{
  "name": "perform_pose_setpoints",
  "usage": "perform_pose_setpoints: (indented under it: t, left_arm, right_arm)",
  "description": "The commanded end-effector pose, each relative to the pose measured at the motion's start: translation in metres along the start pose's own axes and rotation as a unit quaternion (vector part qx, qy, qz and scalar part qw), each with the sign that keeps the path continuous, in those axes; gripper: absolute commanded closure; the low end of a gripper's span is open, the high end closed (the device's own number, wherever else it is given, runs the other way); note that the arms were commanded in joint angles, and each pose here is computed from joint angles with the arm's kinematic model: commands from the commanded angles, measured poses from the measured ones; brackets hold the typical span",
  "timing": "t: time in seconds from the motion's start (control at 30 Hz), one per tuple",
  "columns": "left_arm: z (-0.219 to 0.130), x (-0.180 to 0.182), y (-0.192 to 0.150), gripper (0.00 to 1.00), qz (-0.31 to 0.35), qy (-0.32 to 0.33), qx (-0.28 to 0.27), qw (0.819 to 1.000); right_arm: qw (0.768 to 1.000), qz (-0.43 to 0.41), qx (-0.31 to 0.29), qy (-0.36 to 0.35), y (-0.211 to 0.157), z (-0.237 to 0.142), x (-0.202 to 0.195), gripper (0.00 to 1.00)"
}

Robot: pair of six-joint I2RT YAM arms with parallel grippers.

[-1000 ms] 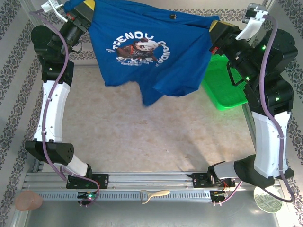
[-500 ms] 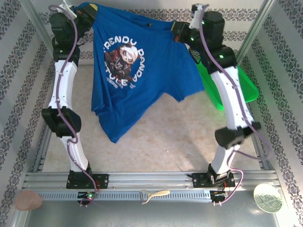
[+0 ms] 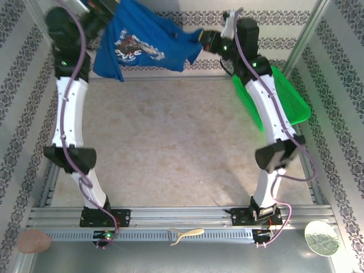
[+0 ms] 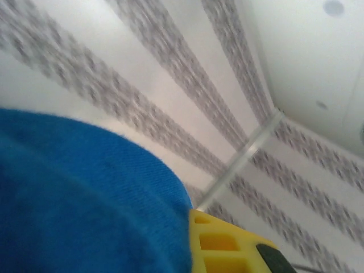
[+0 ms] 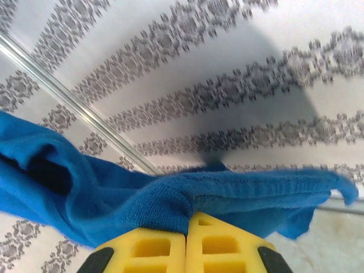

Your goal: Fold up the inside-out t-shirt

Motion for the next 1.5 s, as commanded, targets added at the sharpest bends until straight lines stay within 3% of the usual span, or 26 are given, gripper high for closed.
perform_pose_setpoints:
  t: [0.0,0.07,0.13,0.17,0.27,0.33,0.4,0.6,0.73,0.87,1.0,1.1,1.23,1.3,1.33,1.4,1.47]
  left_arm:
    - [-0.006,-0.054,-0.090,0.87,0.054,-0.072,0.085,0.992]
    - [-0.018,-0.072,-0.169,0.85,0.052,-0.080,0.142,0.985]
    - [-0.033,-0.078,-0.259,0.84,0.032,-0.073,0.200,0.977]
    - [-0.040,-0.084,-0.303,0.83,0.022,-0.080,0.226,0.970]
    - [-0.054,-0.112,-0.417,0.71,0.005,-0.121,0.322,0.939]
    - [-0.062,-0.119,-0.449,0.55,-0.012,-0.131,0.342,0.930]
    - [-0.071,-0.110,-0.452,0.42,-0.015,-0.110,0.345,0.932]
    - [-0.098,-0.091,-0.409,0.14,0.041,-0.035,0.359,0.932]
    - [-0.129,-0.077,-0.394,0.05,0.058,0.013,0.375,0.925]
    - [-0.174,-0.043,-0.388,0.00,0.054,0.129,0.401,0.906]
    - [-0.217,0.011,-0.391,0.00,-0.010,0.245,0.423,0.872]
    - [-0.232,0.048,-0.398,0.00,-0.066,0.281,0.429,0.856]
    - [-0.226,0.075,-0.418,0.00,-0.080,0.286,0.459,0.837]
    - [-0.216,0.087,-0.438,0.00,-0.101,0.277,0.486,0.823]
    - [-0.212,0.091,-0.448,0.00,-0.113,0.272,0.501,0.814]
    - [-0.201,0.103,-0.471,0.00,-0.138,0.264,0.529,0.795]
    - [-0.189,0.116,-0.487,0.00,-0.148,0.266,0.543,0.782]
  right_arm:
    - [0.999,0.002,-0.010,-0.035,-0.033,0.005,-0.055,1.00]
    - [0.994,0.026,0.011,-0.104,-0.065,0.007,-0.119,0.99]
    - [0.986,0.059,0.039,-0.153,-0.089,0.003,-0.172,0.57]
    - [0.981,0.076,0.045,-0.174,-0.095,-0.003,-0.192,0.48]
    - [0.972,0.078,0.023,-0.218,-0.095,-0.032,-0.215,0.39]
    - [0.969,0.068,0.009,-0.237,-0.091,-0.054,-0.212,0.37]
    - [0.966,0.051,0.005,-0.254,-0.093,-0.074,-0.205,0.36]
    - [0.957,0.030,0.016,-0.290,-0.137,-0.123,-0.188,0.36]
    - [0.952,0.032,0.046,-0.301,-0.187,-0.137,-0.187,0.35]
    - [0.944,0.021,0.093,-0.316,-0.240,-0.143,-0.191,0.30]
    - [0.938,0.016,0.135,-0.320,-0.280,-0.133,-0.193,0.29]
    - [0.929,0.006,0.166,-0.331,-0.304,-0.120,-0.196,0.29]
    - [0.918,-0.005,0.194,-0.345,-0.322,-0.103,-0.199,0.31]
    - [0.910,-0.008,0.207,-0.360,-0.326,-0.097,-0.206,0.40]
    - [0.907,-0.011,0.209,-0.366,-0.326,-0.094,-0.209,0.54]
    - [0.904,-0.012,0.199,-0.377,-0.317,-0.091,-0.214,0.95]
    - [0.910,-0.002,0.171,-0.376,-0.298,-0.093,-0.214,1.00]
Point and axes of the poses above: each hand's point on the last joint's axis, 136 mm out from that joint toward the fingers, its own z axis out along the fingers, its own x axis along the line the jaws close on, y = z × x, the point moved 5 cm from there along -z, back along the fingers, and after that the axes turned 14 degrees about z, right-handed, at the moved point
